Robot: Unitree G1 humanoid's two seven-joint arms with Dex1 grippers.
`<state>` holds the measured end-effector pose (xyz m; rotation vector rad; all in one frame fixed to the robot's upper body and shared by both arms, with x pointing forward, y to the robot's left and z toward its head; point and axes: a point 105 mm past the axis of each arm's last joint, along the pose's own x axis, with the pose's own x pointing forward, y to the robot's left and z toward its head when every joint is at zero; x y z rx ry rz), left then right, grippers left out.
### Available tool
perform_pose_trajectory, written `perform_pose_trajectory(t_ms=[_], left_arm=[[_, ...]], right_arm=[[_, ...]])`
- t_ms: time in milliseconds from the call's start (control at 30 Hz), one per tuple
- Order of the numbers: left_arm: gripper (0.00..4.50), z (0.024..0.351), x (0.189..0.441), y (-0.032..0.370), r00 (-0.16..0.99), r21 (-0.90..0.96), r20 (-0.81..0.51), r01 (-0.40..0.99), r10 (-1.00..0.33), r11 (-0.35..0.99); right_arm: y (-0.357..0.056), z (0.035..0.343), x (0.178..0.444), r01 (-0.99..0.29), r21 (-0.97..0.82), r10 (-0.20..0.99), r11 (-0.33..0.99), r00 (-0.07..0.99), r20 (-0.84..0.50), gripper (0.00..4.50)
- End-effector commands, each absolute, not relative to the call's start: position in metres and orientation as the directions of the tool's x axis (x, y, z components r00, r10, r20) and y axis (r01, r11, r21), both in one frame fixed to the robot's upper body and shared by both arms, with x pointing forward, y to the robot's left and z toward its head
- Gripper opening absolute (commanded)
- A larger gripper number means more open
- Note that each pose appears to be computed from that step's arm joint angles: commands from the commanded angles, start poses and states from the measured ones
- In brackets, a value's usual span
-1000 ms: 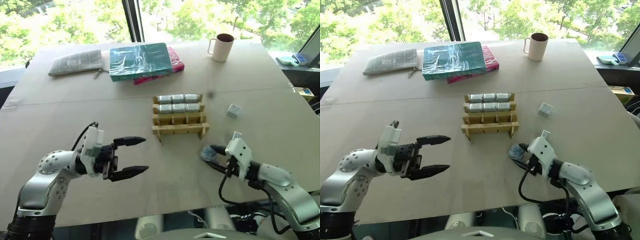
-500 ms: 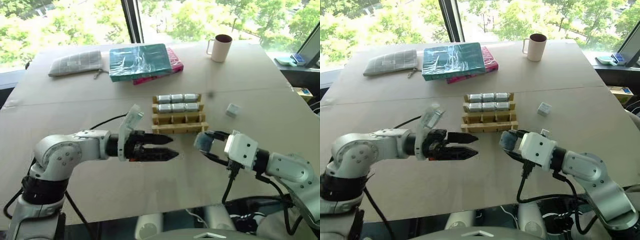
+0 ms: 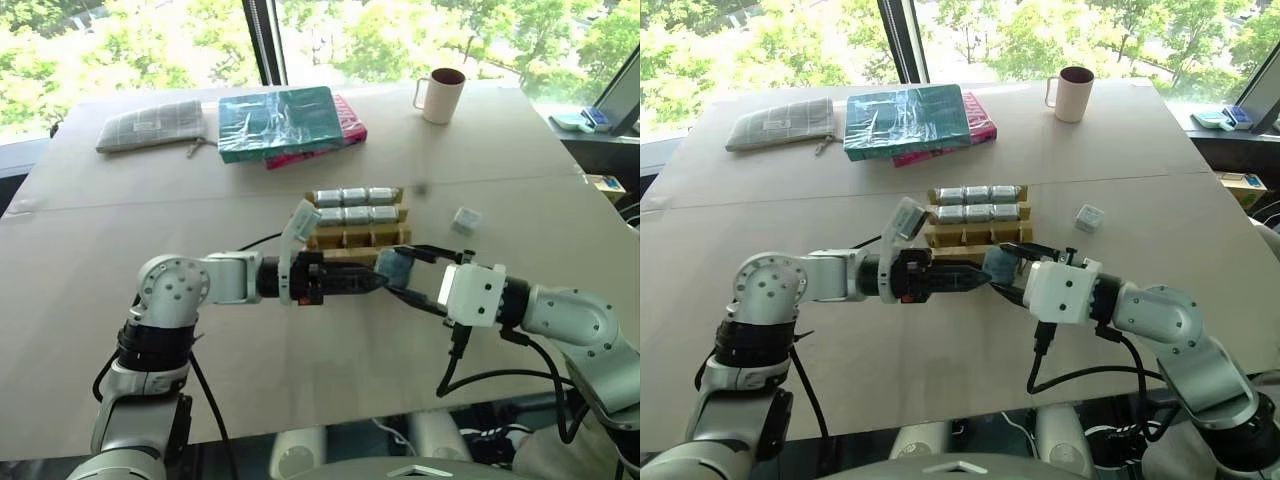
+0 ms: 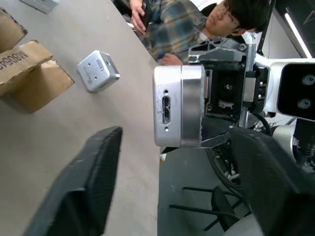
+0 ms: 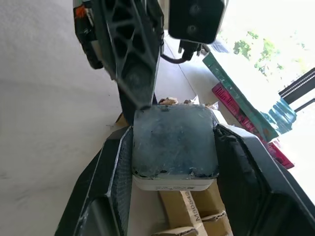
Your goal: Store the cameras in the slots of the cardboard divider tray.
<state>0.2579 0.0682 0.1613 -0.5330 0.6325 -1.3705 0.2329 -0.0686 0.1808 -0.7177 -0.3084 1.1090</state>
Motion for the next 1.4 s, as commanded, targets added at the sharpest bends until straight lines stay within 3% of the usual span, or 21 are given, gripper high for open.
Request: perform_pose_trajectory(t_ms=[33,100,133,267,300,333,433,567,633,800,1200,1400], left_arm=[[1.84,0.166,0.259,0.064,0.076,-0.679,-0.087,0.725,-0.993,0.115],[0.94,0.166,0.259,0.061,0.073,-0.672,-0.079,0.733,-0.994,0.107],[0.74,0.167,0.261,0.059,0.077,-0.669,-0.068,0.736,-0.995,0.103],[0.74,0.174,0.267,0.063,0.089,-0.630,-0.060,0.769,-0.994,0.107],[0.74,0.176,0.270,0.066,0.092,-0.609,-0.068,0.785,-0.993,0.115],[0.74,0.181,0.276,0.073,0.104,-0.555,-0.093,0.821,-0.990,0.138],[0.74,0.191,0.295,0.091,0.129,-0.364,-0.182,0.912,-0.975,0.188],[0.74,0.201,0.317,0.112,0.152,-0.151,-0.280,0.968,-0.948,0.199],[0.74,0.205,0.322,0.125,0.106,-0.071,-0.382,0.987,-0.918,0.144],[0.74,0.203,0.346,0.145,0.116,0.071,-0.553,0.993,-0.825,0.092],[0.74,0.185,0.365,0.141,0.056,0.086,-0.677,0.996,-0.734,-0.004],[0.74,0.177,0.372,0.140,0.092,0.145,-0.735,0.989,-0.672,-0.023]], right_arm=[[-0.063,0.191,0.229,-0.679,-0.694,0.909,0.240,0.408,-0.084,1.83],[-0.062,0.193,0.229,-0.678,-0.694,0.911,0.242,0.404,-0.078,1.83],[-0.061,0.193,0.229,-0.683,-0.689,0.912,0.243,0.402,-0.077,1.83],[-0.065,0.189,0.227,-0.778,-0.577,0.920,0.248,0.377,-0.112,1.83],[-0.068,0.189,0.228,-0.792,-0.549,0.916,0.266,0.385,-0.111,2.86],[-0.076,0.189,0.230,-0.780,-0.551,0.901,0.296,0.420,-0.111,2.86],[-0.094,0.193,0.235,-0.754,-0.519,0.854,0.403,0.514,-0.083,4.19],[-0.110,0.198,0.230,-0.745,-0.484,0.829,0.460,0.555,-0.067,4.19],[-0.117,0.200,0.221,-0.757,-0.437,0.828,0.485,0.558,-0.048,4.19],[-0.125,0.200,0.207,-0.772,-0.369,0.823,0.517,0.567,-0.033,4.19],[-0.129,0.198,0.184,-0.744,-0.374,0.791,0.553,0.610,-0.042,4.19],[-0.129,0.199,0.178,-0.727,-0.384,0.778,0.570,0.627,-0.032,4.19]])
